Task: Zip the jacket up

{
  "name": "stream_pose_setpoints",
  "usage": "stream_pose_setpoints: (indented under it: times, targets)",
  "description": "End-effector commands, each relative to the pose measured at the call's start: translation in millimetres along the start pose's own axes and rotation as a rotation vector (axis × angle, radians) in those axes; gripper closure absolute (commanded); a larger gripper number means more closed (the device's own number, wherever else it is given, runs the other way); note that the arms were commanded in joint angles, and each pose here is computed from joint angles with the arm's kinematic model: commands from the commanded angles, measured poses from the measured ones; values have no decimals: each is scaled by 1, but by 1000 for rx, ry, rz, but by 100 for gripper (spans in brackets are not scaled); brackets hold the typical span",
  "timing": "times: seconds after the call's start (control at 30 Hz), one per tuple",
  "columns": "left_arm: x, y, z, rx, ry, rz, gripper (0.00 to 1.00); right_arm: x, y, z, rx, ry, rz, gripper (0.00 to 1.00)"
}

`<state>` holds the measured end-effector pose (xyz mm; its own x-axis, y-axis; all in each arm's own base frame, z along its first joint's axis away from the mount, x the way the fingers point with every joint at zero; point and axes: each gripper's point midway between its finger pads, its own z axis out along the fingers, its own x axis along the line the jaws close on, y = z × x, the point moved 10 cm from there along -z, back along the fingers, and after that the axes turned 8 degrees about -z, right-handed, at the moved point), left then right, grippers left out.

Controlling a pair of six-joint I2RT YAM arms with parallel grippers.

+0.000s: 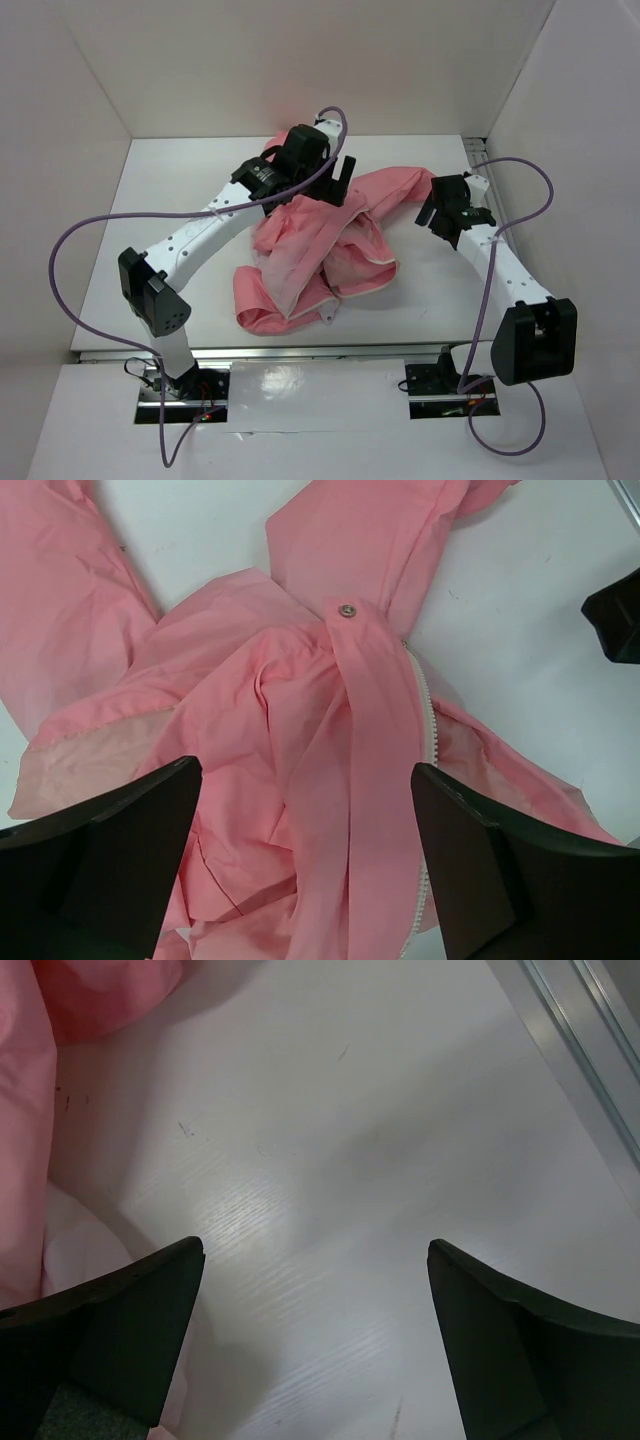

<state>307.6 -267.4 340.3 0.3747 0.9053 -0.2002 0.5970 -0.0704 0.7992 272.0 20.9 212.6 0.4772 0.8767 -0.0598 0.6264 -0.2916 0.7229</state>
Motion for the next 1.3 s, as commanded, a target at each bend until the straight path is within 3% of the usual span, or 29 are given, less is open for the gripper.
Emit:
stream_pose_setpoints:
  times: [0.0, 0.27, 0.5, 0.83, 0.93, 1.07, 1.1, 1.27]
  targets:
    - [-7, 11, -3, -38, -15, 15, 1, -3, 4, -5, -25, 7, 20, 0]
    - [-13, 11, 0, -18, -28, 22, 1, -6, 3, -12, -45, 36, 15, 0]
    - [-16, -14, 21, 163, -15, 64, 1, -11, -12, -24, -56, 162, -23, 0]
    - [-27, -31, 53, 234, -5, 62, 2, -15, -23, -32, -36, 218, -36, 0]
    - [-27, -38, 59, 284, -10, 66, 14, -13, -24, -33, -25, 247, -37, 0]
    - [-19, -28, 53, 265, 4, 28, 66, -4, -16, -43, -37, 397, -58, 0]
    - [-14, -25, 48, 258, 12, 8, 72, -1, -13, -47, -40, 437, -70, 0]
    - [22, 4, 6, 124, -17, -99, 79, 30, 5, -78, -55, 805, -118, 0]
